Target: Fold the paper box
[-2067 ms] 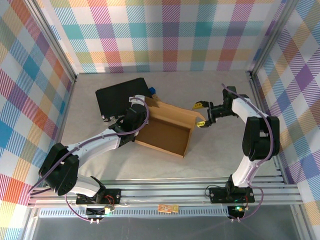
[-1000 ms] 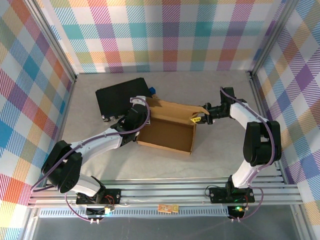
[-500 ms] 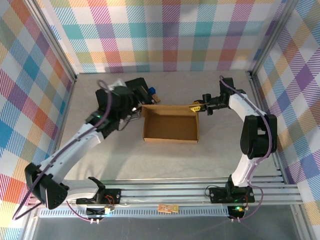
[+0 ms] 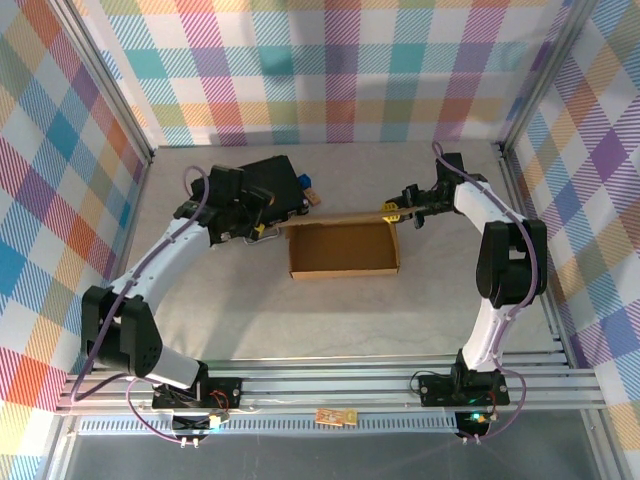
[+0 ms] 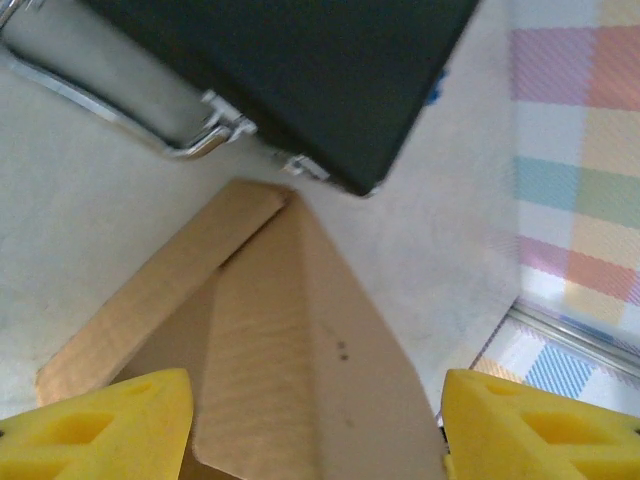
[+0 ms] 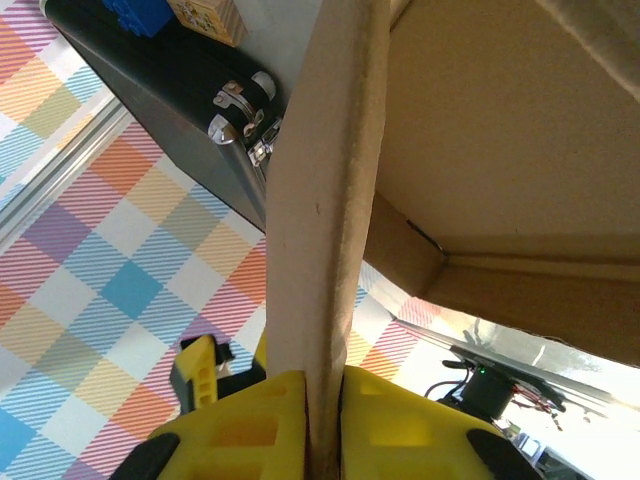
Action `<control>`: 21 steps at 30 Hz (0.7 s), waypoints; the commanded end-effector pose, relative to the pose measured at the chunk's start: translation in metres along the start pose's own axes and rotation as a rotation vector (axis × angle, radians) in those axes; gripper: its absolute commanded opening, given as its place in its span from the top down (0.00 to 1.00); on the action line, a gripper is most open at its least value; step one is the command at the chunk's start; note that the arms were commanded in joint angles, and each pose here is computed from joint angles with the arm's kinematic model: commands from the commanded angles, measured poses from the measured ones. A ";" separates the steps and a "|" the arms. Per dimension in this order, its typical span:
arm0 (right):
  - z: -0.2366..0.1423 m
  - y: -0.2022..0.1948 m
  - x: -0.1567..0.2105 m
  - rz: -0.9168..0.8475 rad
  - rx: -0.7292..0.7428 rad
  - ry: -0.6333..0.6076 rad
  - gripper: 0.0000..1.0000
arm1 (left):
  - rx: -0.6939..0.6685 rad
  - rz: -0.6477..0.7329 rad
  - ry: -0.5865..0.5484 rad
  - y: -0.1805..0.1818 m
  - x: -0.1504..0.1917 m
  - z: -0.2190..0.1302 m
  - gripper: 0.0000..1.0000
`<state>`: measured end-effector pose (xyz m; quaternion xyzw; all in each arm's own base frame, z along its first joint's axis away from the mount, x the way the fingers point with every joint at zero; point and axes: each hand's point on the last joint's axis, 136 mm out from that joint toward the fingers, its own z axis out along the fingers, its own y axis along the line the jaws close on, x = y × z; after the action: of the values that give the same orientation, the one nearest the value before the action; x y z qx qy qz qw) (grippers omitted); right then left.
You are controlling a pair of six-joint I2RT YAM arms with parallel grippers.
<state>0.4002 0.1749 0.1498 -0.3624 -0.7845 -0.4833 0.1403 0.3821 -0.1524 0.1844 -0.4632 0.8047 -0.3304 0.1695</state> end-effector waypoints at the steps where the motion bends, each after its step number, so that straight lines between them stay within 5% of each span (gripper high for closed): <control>1: 0.000 0.000 -0.004 -0.021 0.005 0.010 0.88 | 0.091 -0.046 0.072 -0.021 0.014 0.001 0.34; 8: 0.002 -0.005 -0.006 -0.061 0.028 0.019 0.87 | 0.114 -0.041 0.149 -0.021 0.039 0.027 0.44; 21: 0.000 -0.030 -0.018 -0.260 0.178 -0.025 0.77 | -0.034 0.049 0.180 0.038 0.053 0.043 0.59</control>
<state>0.3950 0.1653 0.1272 -0.2786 -0.8438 -0.4456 0.1088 0.3685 -0.1950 0.1429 -0.4321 0.8178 -0.3622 0.1152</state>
